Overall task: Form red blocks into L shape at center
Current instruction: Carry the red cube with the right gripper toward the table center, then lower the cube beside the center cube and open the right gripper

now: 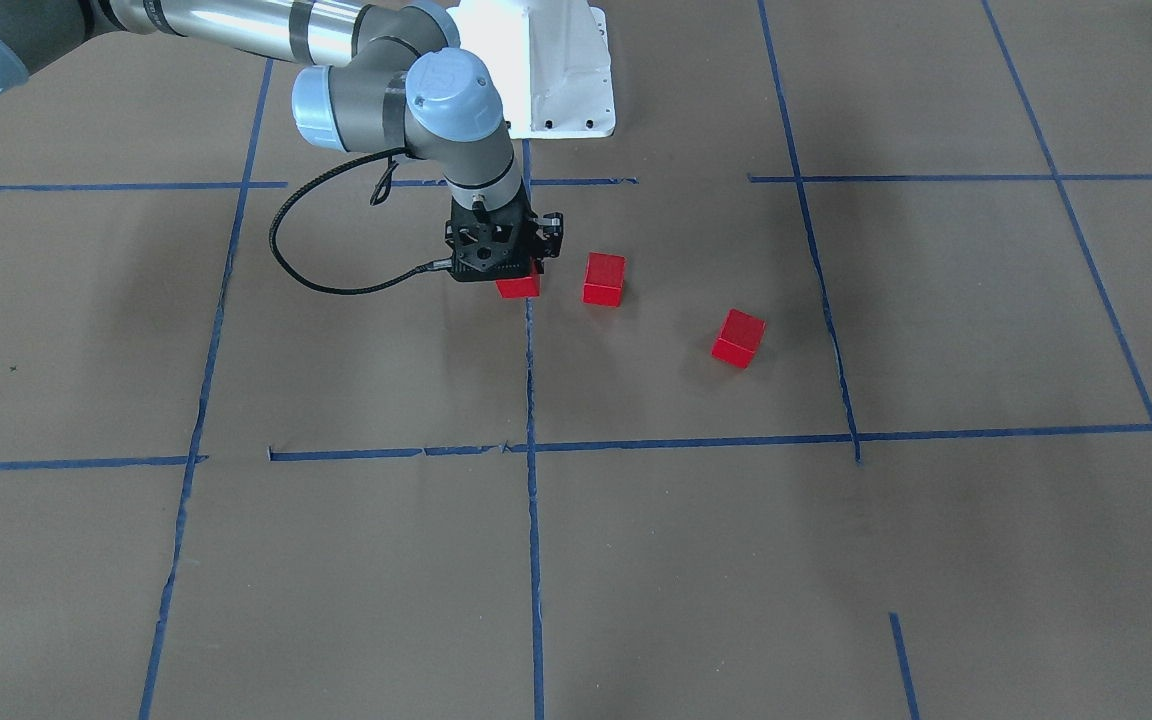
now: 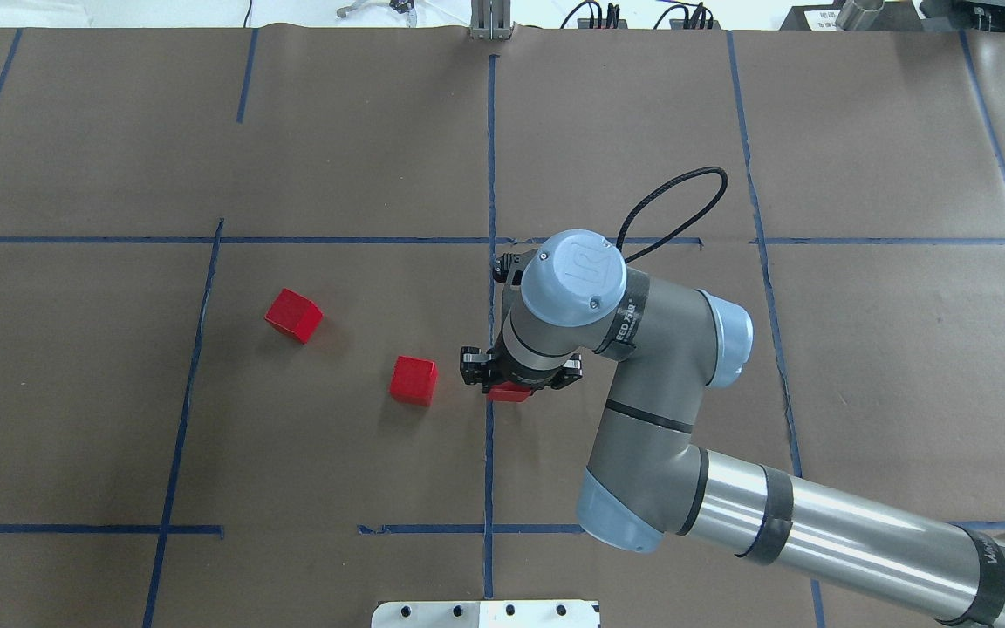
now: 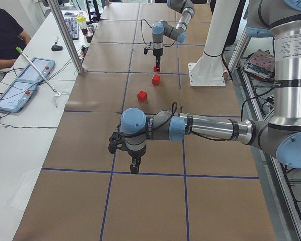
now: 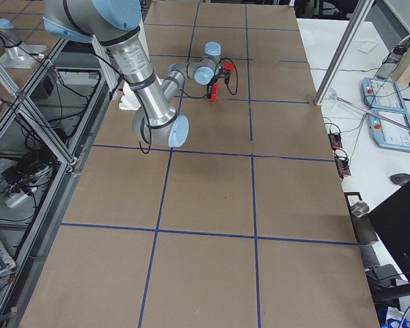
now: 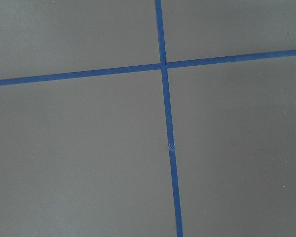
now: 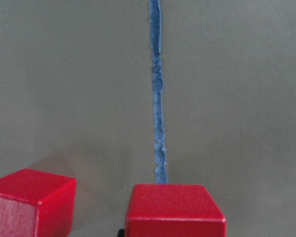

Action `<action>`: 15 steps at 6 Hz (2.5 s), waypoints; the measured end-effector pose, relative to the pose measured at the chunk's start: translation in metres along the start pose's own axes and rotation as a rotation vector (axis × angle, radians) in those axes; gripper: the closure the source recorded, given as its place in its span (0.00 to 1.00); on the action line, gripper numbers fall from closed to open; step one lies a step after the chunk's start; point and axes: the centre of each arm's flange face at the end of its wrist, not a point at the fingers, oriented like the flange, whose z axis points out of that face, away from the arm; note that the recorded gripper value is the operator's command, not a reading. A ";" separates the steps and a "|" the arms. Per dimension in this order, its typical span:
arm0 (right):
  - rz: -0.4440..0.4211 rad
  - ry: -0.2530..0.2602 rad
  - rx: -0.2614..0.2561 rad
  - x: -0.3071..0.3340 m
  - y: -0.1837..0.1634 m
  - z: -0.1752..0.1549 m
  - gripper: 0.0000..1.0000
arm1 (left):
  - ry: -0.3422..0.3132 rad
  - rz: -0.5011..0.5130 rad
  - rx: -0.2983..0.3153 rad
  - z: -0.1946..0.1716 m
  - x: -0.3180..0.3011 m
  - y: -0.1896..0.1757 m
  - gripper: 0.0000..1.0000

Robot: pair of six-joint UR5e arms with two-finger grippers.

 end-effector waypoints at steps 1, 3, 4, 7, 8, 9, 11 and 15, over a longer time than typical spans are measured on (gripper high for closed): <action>0.001 0.005 0.009 -0.003 0.000 0.003 0.98 | 0.000 0.001 0.002 -0.001 0.001 0.000 0.00; -0.002 0.019 0.021 -0.014 -0.005 0.010 0.98 | 0.000 0.004 0.004 -0.002 0.002 0.000 0.00; -0.005 0.021 0.026 -0.017 -0.006 0.010 0.95 | -0.001 0.005 0.005 -0.002 0.002 0.000 0.00; -0.034 0.045 0.036 -0.020 -0.010 0.014 0.81 | -0.001 0.006 0.006 -0.003 0.003 0.000 0.00; -0.037 0.053 0.035 -0.020 -0.010 0.014 0.78 | -0.001 0.005 0.005 -0.002 0.002 0.000 0.00; -0.037 0.063 0.033 -0.020 -0.010 0.014 0.78 | -0.001 0.005 0.005 -0.002 0.002 0.000 0.00; -0.042 0.068 0.031 -0.020 -0.010 0.014 0.57 | -0.001 0.005 0.005 -0.002 0.002 0.000 0.00; -0.056 0.113 0.058 -0.022 -0.007 0.017 0.00 | 0.000 0.005 0.005 -0.002 0.002 0.000 0.00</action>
